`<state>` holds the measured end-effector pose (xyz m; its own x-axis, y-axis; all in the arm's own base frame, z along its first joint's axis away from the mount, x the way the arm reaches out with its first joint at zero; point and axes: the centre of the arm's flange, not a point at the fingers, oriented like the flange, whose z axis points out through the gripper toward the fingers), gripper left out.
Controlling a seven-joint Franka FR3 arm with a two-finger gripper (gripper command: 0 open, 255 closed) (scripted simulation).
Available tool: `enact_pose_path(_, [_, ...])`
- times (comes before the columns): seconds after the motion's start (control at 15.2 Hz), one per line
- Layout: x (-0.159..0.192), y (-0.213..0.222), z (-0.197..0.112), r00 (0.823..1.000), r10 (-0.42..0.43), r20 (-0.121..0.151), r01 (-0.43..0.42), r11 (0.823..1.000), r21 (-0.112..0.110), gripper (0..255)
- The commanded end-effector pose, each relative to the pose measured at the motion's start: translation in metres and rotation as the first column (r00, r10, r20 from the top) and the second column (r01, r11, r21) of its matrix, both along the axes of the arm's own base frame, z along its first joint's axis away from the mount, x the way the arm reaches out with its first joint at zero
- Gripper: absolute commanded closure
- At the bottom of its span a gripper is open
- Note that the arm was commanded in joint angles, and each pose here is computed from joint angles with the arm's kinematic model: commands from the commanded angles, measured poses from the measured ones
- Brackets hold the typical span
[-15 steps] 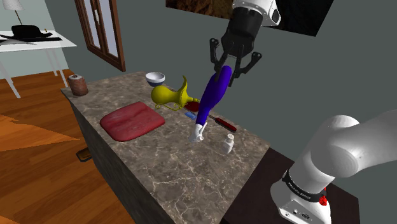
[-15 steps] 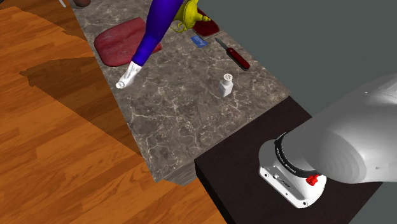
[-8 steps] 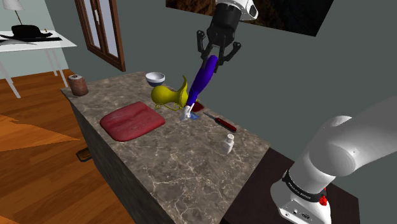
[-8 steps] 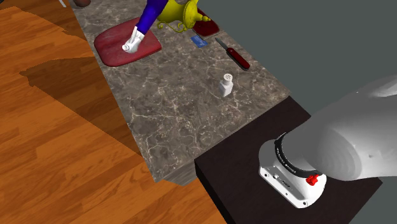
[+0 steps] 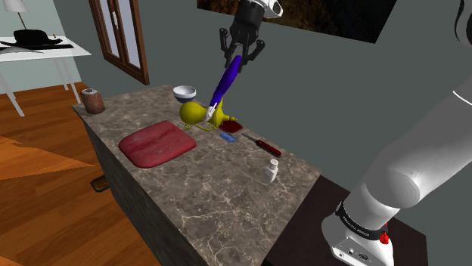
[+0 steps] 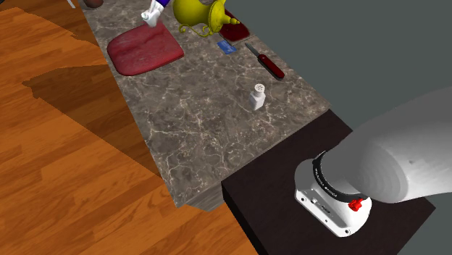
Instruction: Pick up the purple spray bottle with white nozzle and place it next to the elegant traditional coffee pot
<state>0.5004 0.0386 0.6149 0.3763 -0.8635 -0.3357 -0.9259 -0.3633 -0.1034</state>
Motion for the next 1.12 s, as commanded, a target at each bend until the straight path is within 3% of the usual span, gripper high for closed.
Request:
enact_pose_path(0.0, [0.025,-0.015,-0.002,1.0,0.0,0.0,0.0,1.0,0.0,255])
enact_pose_path(0.4, [0.097,-0.053,-0.001,1.0,0.0,0.0,0.0,1.0,0.0,255])
enact_pose_path(1.06, [0.097,-0.053,-0.054,1.0,0.0,0.0,0.0,1.0,0.0,255])
